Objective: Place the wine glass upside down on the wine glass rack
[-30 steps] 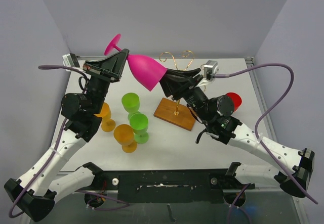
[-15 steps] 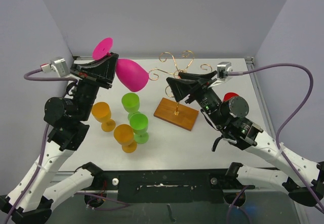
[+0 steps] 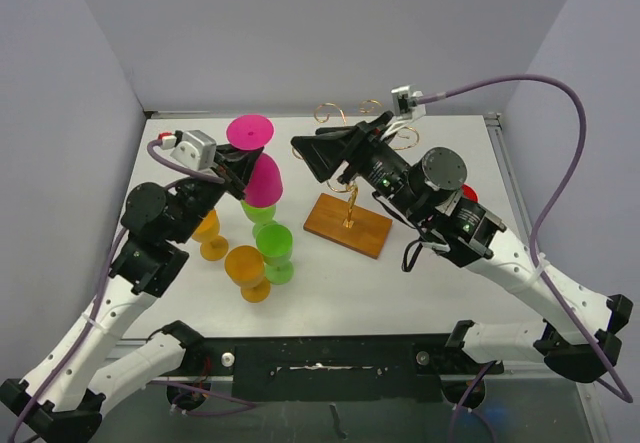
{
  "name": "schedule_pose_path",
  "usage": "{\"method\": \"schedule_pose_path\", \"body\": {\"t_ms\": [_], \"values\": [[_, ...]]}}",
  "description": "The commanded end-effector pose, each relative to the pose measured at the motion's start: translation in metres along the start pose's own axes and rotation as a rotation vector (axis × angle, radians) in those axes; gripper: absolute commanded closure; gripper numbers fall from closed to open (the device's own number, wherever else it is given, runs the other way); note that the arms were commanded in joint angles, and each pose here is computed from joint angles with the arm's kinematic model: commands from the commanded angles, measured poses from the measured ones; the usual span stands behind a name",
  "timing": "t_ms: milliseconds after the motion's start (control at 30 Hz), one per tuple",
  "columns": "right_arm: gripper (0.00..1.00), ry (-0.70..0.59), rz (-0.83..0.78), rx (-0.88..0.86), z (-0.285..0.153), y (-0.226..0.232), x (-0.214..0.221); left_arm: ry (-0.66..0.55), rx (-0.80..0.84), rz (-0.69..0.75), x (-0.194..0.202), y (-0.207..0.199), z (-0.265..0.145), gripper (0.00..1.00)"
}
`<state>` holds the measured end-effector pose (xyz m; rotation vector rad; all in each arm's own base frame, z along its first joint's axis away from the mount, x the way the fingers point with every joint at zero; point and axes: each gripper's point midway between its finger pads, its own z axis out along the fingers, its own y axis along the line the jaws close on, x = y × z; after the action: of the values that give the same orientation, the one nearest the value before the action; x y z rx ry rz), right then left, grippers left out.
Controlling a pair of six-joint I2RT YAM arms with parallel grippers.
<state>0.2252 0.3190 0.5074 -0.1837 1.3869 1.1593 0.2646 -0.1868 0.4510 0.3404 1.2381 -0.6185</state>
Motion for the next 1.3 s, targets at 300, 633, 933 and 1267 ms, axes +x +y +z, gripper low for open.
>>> {"method": "schedule_pose_path", "body": {"t_ms": [300, 633, 933, 1267], "values": [[0.39, 0.108, 0.151, 0.002, 0.017, 0.005, 0.026, -0.105, 0.145, 0.056, 0.003, -0.022, -0.010, 1.00], [0.53, 0.174, 0.255, 0.023, 0.034, -0.009, 0.048, -0.113, 0.180, 0.045, 0.007, -0.028, -0.014, 1.00], [0.72, 0.202, 0.389, 0.004, 0.031, -0.018, 0.062, -0.077, 0.193, 0.030, 0.020, -0.030, -0.015, 1.00], [0.96, 0.230, 0.458, -0.017, 0.033, -0.014, 0.069, -0.037, 0.198, -0.010, 0.034, -0.031, -0.017, 1.00]]}}
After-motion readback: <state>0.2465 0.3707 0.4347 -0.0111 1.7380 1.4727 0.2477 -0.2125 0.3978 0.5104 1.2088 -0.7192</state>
